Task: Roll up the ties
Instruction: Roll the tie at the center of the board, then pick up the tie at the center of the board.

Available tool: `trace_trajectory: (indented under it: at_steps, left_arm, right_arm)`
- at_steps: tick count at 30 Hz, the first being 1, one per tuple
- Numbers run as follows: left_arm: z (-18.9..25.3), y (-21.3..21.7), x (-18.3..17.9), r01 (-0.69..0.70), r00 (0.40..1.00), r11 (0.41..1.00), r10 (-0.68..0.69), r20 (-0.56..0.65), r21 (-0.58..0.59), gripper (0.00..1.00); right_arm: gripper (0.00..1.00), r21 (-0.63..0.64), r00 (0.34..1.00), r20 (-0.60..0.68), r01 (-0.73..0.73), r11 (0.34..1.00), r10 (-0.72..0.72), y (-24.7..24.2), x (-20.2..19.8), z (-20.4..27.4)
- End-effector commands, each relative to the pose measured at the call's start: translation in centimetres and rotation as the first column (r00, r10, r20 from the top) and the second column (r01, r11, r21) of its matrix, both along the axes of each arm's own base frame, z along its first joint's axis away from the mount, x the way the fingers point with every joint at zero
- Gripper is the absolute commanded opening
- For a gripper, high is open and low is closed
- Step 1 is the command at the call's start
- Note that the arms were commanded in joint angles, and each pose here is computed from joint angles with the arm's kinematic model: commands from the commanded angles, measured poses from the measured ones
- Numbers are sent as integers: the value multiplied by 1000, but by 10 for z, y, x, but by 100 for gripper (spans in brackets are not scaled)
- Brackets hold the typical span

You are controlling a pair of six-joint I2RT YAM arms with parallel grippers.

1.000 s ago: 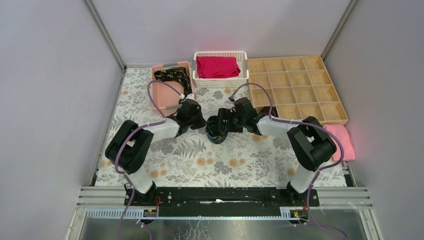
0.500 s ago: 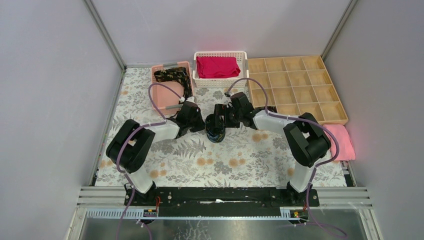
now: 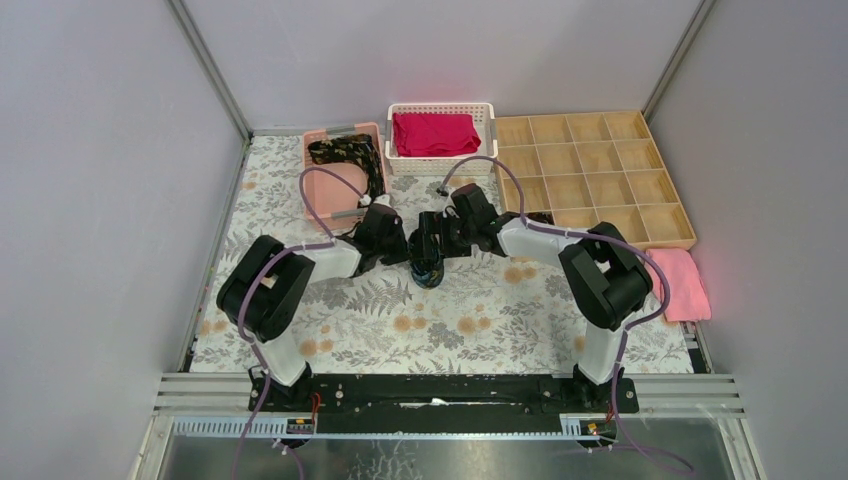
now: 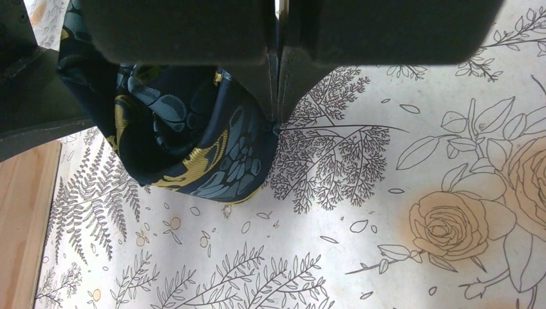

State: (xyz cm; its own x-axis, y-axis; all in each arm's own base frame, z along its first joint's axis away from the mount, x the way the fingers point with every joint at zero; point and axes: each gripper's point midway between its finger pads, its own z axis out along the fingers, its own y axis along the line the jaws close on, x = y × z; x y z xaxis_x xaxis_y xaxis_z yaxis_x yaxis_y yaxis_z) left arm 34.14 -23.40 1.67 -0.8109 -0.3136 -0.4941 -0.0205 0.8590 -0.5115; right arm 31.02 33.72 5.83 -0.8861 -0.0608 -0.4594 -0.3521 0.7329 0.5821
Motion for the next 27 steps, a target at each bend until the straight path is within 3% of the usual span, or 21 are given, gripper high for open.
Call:
trace_trajectory:
  at_steps: [1, 12, 27]
  left_arm:
    - [4, -11, 11, 21, 1000, 999, -20, 23, -31, 0]
    - [17, -16, 22, 35, 998, 999, -33, 47, -27, 0]
    - [-7, -16, -13, 65, 997, 995, -67, -23, -80, 0]
  right_arm:
    - [100, 45, 996, 17, -88, 995, 88, 20, -9, 14]
    - [100, 11, 991, -25, -133, 991, 133, 26, -27, -1]
    - [100, 41, 997, 8, -73, 997, 72, 27, -37, 17]
